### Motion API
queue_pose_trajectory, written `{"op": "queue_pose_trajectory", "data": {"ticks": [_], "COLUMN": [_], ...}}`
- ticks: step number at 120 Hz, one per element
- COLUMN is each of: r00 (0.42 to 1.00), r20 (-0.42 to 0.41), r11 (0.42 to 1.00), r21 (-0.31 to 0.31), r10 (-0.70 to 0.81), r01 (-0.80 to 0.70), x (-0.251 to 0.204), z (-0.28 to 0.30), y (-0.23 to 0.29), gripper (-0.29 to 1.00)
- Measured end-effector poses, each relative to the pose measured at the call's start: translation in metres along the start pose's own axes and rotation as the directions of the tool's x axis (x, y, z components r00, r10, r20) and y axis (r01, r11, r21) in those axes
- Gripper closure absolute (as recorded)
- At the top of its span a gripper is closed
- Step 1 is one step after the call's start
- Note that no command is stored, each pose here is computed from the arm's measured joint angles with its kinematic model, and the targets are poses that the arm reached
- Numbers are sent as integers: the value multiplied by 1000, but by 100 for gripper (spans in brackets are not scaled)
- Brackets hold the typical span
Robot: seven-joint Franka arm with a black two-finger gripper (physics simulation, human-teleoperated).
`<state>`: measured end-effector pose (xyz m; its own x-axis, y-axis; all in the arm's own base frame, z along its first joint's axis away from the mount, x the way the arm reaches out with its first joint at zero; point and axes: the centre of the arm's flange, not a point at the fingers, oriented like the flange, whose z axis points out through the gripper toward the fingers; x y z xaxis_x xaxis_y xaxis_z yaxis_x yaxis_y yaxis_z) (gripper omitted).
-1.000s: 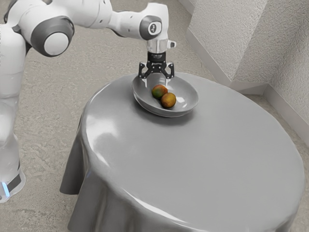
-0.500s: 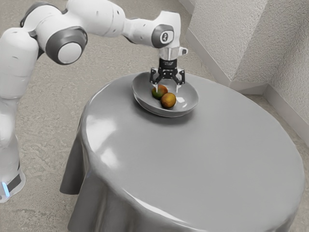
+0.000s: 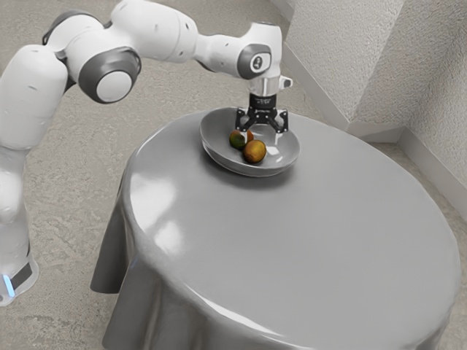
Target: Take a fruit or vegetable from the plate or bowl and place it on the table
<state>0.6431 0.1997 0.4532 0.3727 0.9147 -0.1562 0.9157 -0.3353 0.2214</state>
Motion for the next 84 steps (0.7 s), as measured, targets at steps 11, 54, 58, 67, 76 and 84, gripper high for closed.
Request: {"op": "queue_pose_trajectory", "data": {"ticks": [11,54,58,67,76,84], "r00": [1000,1000,1000,999,999,999], "r20": [6,25,26,25,23,23], "r11": [1000,1000,1000,1000,1000,1000], "r21": [2,11,11,7,4,5], "r10": [3,16,19,24,25,23], "r01": [-3,-16,-19,-24,-26,-23], "x": [0,-5,-6,-8,-9,-7], "z": [5,26,27,30,31,35], "y": [2,9,11,14,15,15], "gripper": [4,4,5,6,7,9]}}
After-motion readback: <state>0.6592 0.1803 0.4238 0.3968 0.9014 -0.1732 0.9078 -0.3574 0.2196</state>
